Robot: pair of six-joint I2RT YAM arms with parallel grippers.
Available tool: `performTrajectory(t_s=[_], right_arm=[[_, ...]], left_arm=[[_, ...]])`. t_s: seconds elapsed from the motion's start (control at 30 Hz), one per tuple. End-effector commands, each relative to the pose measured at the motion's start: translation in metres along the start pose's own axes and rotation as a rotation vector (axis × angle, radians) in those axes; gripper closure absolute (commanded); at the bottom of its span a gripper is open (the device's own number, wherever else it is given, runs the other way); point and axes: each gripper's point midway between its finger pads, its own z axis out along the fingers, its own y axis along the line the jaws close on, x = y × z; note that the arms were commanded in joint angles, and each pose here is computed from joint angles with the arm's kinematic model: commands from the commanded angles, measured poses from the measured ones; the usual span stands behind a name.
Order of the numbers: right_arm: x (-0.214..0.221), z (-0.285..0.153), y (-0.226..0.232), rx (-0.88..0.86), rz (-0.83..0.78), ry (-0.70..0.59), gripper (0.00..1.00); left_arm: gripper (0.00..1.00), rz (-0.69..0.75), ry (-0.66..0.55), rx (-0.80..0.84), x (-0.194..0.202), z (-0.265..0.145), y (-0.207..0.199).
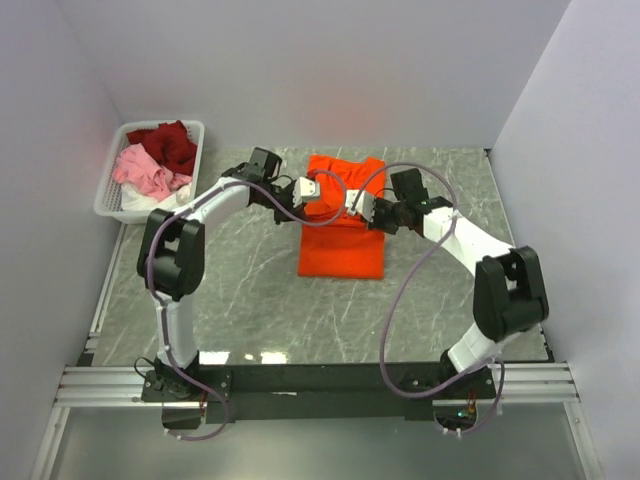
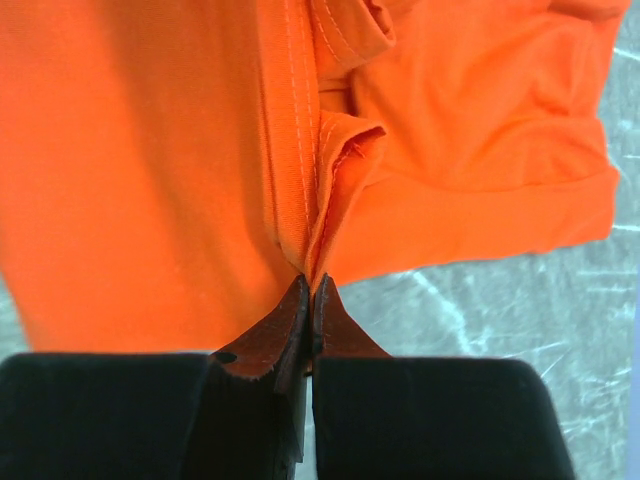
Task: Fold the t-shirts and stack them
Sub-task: Fold the tshirt
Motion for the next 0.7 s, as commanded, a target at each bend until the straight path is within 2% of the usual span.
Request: performTrajectory(t_s=[0.0,0.13,0.2,0.23,0.27,0.3,0.37,0.4,0.5,0.6,0.67], right_arm=[[0.0,0.003,-0.035,0.055,-0.034,0.0,1.0],[0.009,0.019,-0.05,0.045,-0.017,0.02,1.0],[0.01,0.023,-0.057,0.057,-0.02,0.025,1.0],[0.013,0.029,-0.058,0.052,-0.013,0.034,0.97],[0.016,0.03,-0.06,0.057,-0.005,0.045,0.89],[0.017,0.03,-0.065,0.073,0.001,0.059,0.74],[0.018,0.028,-0.075,0.114,0.017,0.07,0.63],[0.019,0.024,-0.081,0.138,0.023,0.085,0.61],[0.014,0.003,-0.096,0.195,0.042,0.079,0.52],[0.006,-0.025,-0.095,0.206,0.07,0.069,0.52],[0.0,-0.041,-0.074,0.156,0.083,0.053,0.55]], left_arm=[[0.99,0.005,0.012,0.007,0.007,-0.002,0.019],[0.99,0.003,0.032,-0.006,0.017,0.004,0.031],[0.95,-0.002,0.049,-0.021,0.023,0.008,0.039],[0.92,-0.012,0.055,-0.027,0.026,0.009,0.041],[0.87,-0.007,0.055,-0.047,0.026,0.011,0.047],[0.75,-0.017,0.071,-0.073,0.03,0.01,0.053],[0.65,-0.038,0.06,-0.122,0.026,0.009,0.065],[0.57,-0.041,0.049,-0.153,0.022,0.003,0.074],[0.48,-0.092,0.007,-0.229,0.007,-0.022,0.095],[0.48,-0.119,-0.026,-0.226,-0.001,-0.049,0.09],[0.48,-0.11,-0.04,-0.165,-0.003,-0.056,0.068]])
